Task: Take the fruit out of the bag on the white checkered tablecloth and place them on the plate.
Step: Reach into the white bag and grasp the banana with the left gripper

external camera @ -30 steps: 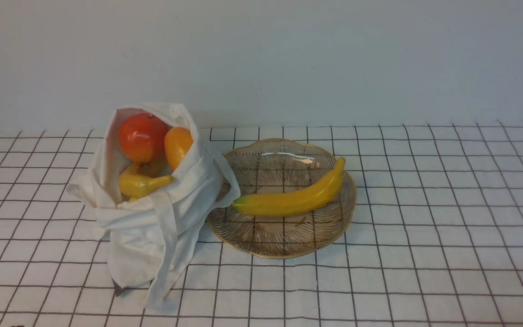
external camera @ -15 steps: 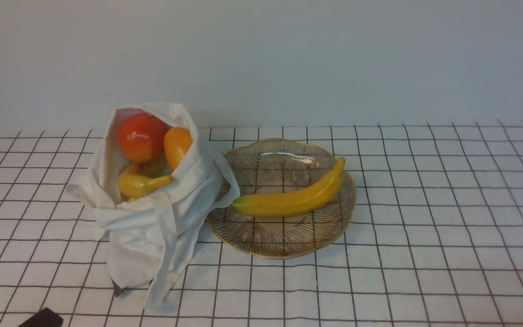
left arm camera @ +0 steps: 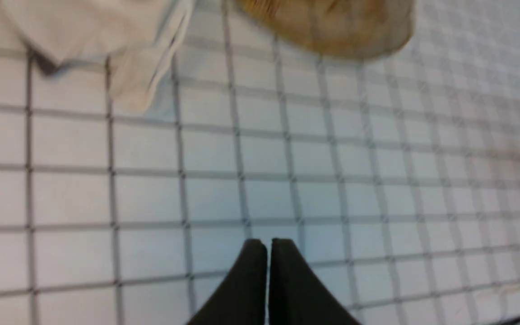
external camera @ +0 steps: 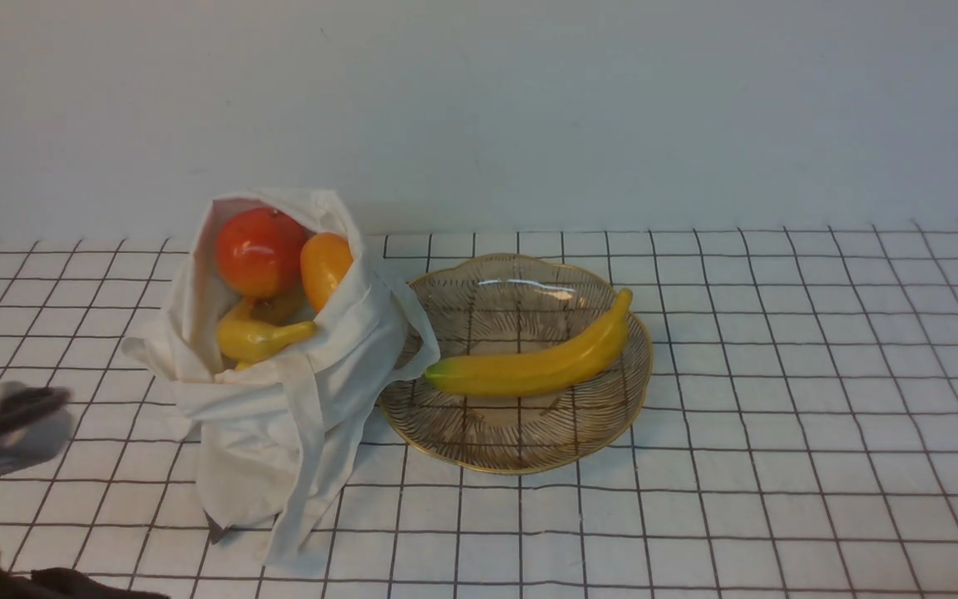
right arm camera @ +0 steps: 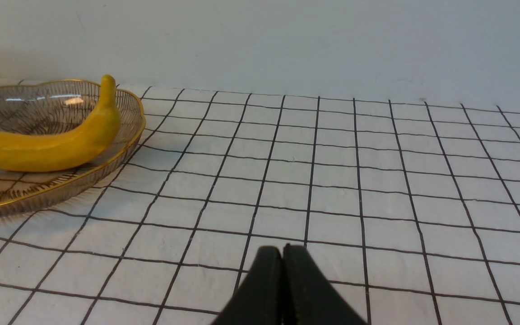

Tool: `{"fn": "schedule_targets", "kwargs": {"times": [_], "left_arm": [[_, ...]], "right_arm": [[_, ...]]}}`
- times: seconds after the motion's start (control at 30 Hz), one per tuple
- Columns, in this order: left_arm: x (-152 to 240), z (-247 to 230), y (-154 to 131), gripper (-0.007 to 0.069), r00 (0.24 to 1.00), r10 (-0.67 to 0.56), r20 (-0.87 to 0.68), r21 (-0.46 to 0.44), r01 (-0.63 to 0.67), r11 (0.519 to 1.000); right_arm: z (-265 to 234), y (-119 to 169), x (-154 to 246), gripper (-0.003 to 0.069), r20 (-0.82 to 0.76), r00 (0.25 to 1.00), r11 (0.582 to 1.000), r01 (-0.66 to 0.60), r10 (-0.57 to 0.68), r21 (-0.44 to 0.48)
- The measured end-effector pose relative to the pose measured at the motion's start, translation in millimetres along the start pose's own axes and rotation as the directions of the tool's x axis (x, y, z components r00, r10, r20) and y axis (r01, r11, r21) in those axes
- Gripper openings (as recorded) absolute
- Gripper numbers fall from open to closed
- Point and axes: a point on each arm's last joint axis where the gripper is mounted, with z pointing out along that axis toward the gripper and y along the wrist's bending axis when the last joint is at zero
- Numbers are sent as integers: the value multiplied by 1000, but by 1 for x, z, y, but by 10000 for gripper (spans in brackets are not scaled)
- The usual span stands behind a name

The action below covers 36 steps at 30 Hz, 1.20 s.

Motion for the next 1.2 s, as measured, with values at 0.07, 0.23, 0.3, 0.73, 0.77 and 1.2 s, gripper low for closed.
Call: {"fn": "schedule_targets", "kwargs": {"times": [0.07,0.23,0.3,0.73,0.77,1.2], "left_arm": [[-13,2,2,-8,995,34,-93,-60,-39,997],[-73,6,-3,-8,975,77,-208,-152,-110,982],[-95,8,-9,-6,974,100,-203,-144,-131,981],[-179,69,-42,239,950,252,-181,-183,-285,941],[-183,76,-43,281,950,257,-179,-186,-289,939],[-203,143,-29,509,831,523,-190,-180,-553,813]], "right_arm": [[0,0,0,-15,0,1000,1000,0,0,0],[0,0,0,-15,0,1000,1000,0,0,0],[0,0,0,-15,0,1000,1000,0,0,0],[0,0,0,-15,0,1000,1000,0,0,0],[0,0,0,-15,0,1000,1000,0,0,0],[0,0,0,-15,0,1000,1000,0,0,0]]}}
